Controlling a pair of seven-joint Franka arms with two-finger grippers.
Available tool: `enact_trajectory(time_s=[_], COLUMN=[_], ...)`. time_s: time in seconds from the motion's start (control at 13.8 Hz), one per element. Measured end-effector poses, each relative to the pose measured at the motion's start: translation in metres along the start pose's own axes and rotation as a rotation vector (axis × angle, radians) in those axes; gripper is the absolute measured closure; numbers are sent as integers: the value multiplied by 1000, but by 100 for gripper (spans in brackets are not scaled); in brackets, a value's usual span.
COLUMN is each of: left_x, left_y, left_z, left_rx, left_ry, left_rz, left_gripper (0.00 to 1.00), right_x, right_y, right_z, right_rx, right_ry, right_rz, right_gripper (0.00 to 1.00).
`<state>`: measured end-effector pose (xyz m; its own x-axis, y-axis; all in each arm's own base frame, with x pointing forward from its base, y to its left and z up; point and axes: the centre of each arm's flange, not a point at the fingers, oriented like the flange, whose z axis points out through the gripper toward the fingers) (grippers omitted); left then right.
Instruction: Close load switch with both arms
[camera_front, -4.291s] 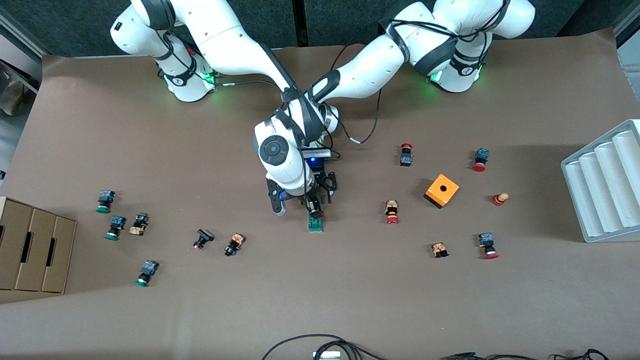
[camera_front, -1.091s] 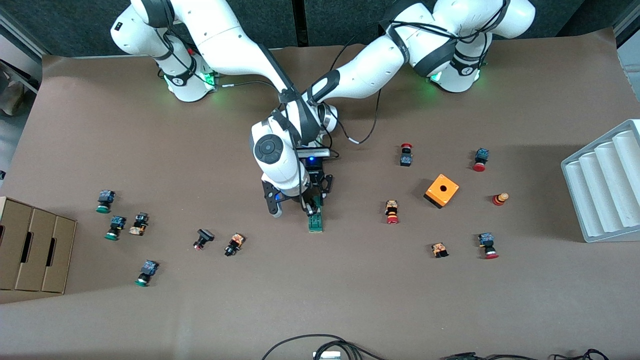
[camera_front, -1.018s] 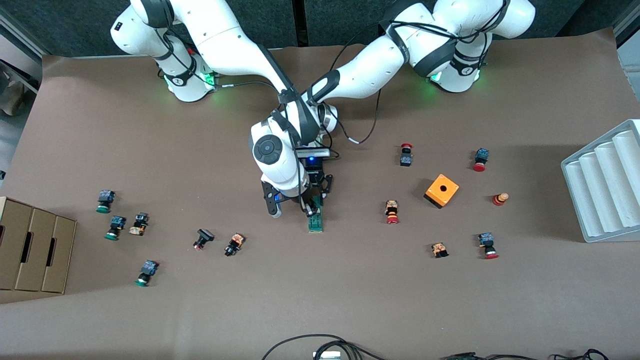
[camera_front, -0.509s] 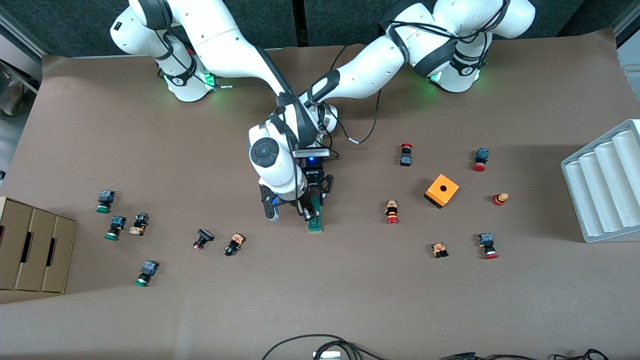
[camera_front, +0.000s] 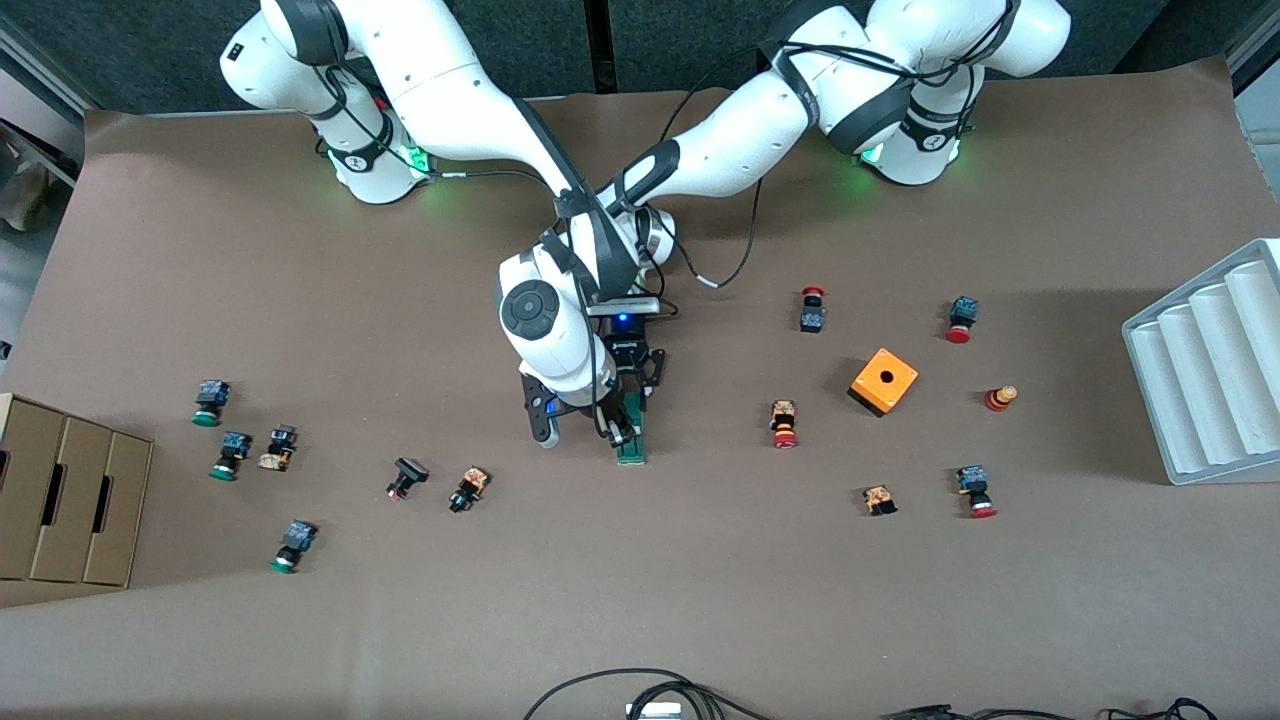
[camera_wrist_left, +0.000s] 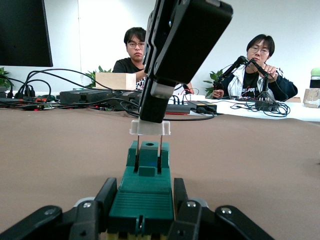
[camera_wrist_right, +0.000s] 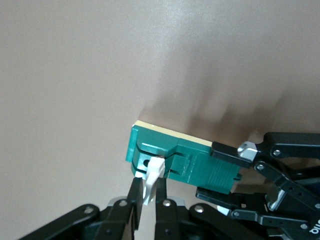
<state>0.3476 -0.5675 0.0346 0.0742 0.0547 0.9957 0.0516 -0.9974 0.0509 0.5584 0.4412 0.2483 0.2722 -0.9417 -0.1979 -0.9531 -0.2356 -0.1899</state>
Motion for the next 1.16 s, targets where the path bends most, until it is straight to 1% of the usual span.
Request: enact_trajectory(time_s=[1.16], left_x=[0], left_y=[0], left_z=[0], left_rx=[0], left_ry=[0], left_rz=[-5], left_gripper=[47], right_x=[10], right_y=[-18], right_z=[6], right_rx=[19], right_ry=[4], right_rz=[24], right_gripper=[84])
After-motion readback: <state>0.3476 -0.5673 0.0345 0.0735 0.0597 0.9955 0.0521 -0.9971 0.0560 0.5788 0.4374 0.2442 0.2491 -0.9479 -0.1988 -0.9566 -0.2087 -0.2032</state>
